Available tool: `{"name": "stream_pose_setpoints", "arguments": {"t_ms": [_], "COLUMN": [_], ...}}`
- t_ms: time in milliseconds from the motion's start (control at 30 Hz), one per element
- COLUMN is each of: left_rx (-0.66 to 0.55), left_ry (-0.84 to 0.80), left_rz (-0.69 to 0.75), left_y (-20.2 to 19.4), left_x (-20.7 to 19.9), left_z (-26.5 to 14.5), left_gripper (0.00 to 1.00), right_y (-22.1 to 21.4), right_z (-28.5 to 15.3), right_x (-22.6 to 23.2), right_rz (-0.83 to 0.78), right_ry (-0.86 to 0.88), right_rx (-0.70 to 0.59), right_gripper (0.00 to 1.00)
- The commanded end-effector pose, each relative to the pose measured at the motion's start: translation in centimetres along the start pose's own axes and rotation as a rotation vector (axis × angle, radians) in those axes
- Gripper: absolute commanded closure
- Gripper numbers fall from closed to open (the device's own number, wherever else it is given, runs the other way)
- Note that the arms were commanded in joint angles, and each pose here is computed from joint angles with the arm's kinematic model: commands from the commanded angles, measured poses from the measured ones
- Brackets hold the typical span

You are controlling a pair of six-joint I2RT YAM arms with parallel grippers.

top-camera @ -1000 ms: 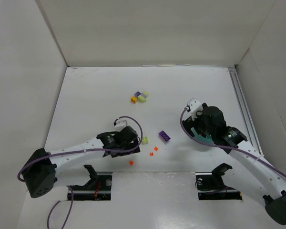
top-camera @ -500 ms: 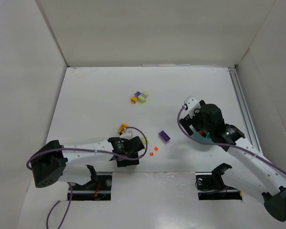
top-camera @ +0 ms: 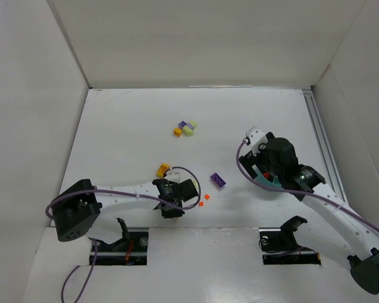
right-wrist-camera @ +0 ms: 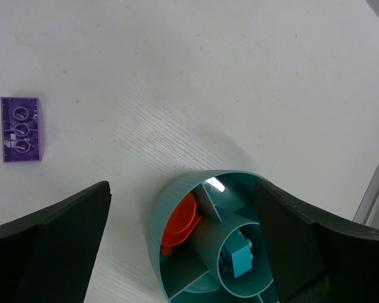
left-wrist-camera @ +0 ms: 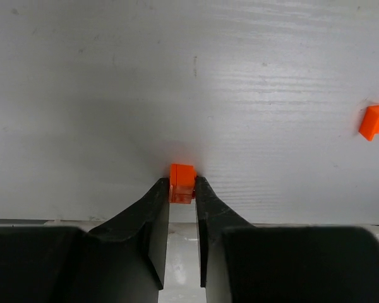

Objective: Sort the legos into containers by color

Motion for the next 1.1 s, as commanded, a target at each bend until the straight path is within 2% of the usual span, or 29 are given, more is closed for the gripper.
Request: {"name": "stream_pose_setpoints", "arguments": {"t_ms": [0, 200, 400, 667, 867, 1067], "left_rx": [-0.037, -0.107, -0.236, -0.389, -0.480, -0.530], "left_ry": [0.042, -0.023, -0.125, -0.259, -0.307, -0.387], "left_rz": [0.022, 0.067, 0.110, 0.208, 0.279, 0.326], "left_y": [0.5, 2.4, 5.6, 9.4, 12.3, 13.5], "left_x": [0.2, -2.1, -5.4, -10.3, -14.7, -17.3], "left_z": [0.3, -1.5, -4.0, -7.1, -8.6, -9.5], "left_gripper": [0.96, 1.00, 1.00, 1.00, 1.00, 1.00], "right_y": [1.7, 1.6, 0.5, -2.4, -2.7, -2.8], "right_z": [-0.9, -1.9, -3.2, -7.0, -8.4, -8.9], "right_x": [-0.9, -2.1, -4.1, -7.4, -8.0, -8.8], "right_rz": [0.020, 0.067, 0.154, 0.324, 0.382, 0.389], "right_ry": [-0.047, -0.125, -0.260, -0.526, -0.579, -0.641], "right_rx": [-0.060, -0.070, -0.016, 0.061, 0.013, 0.041], "right_gripper": [0.00, 0.00, 0.00, 0.00, 0.00, 0.00]}}
Point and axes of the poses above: each gripper's point midway between its finger pads, its own z axis out along the fingers, its own x axis along the line the jaws close on, y = z × x, the point moved 4 cm from there along -z, back along the fingers, and after that the axes turned 3 degrees about z, right-handed, at the moved point
